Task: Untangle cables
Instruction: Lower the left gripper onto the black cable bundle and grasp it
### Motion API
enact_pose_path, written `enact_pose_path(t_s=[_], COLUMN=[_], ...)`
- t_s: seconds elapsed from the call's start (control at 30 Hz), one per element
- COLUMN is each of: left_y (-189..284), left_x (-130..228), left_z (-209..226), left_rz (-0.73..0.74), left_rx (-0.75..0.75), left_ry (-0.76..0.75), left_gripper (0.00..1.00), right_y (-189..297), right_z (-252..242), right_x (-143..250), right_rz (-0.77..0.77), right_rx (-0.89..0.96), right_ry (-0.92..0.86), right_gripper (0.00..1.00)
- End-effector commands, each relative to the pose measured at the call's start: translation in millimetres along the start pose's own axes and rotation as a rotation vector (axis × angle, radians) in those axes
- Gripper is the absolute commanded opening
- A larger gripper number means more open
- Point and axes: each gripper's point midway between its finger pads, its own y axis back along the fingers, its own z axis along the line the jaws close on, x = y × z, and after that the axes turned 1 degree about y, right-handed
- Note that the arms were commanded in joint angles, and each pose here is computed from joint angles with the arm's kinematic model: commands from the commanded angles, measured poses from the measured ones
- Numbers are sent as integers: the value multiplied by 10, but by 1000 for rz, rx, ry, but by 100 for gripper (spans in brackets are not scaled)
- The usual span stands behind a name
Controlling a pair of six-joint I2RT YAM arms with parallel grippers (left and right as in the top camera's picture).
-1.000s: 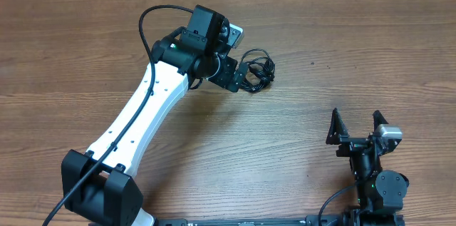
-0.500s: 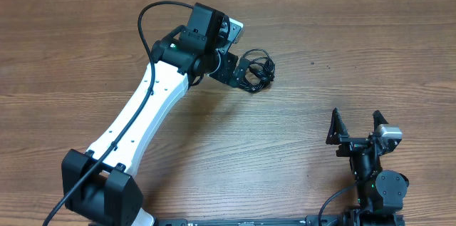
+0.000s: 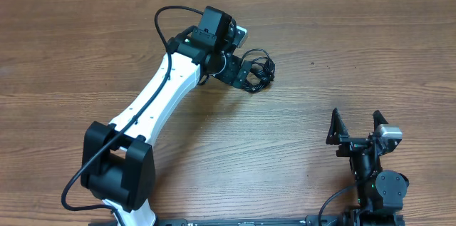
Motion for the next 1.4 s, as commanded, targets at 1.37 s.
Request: enact_pose_path(t_s=[1.37], left_y=[-532], left_x=[81], left_z=[-74], left_rz=[68], left_rx=[9], left_ry=[-124], left_gripper=[100], right_y=[-2], right_z=[-21], right_x=[18], right_rz=[-4], right_rx=[9], right_ry=[-6], right_gripper=[100])
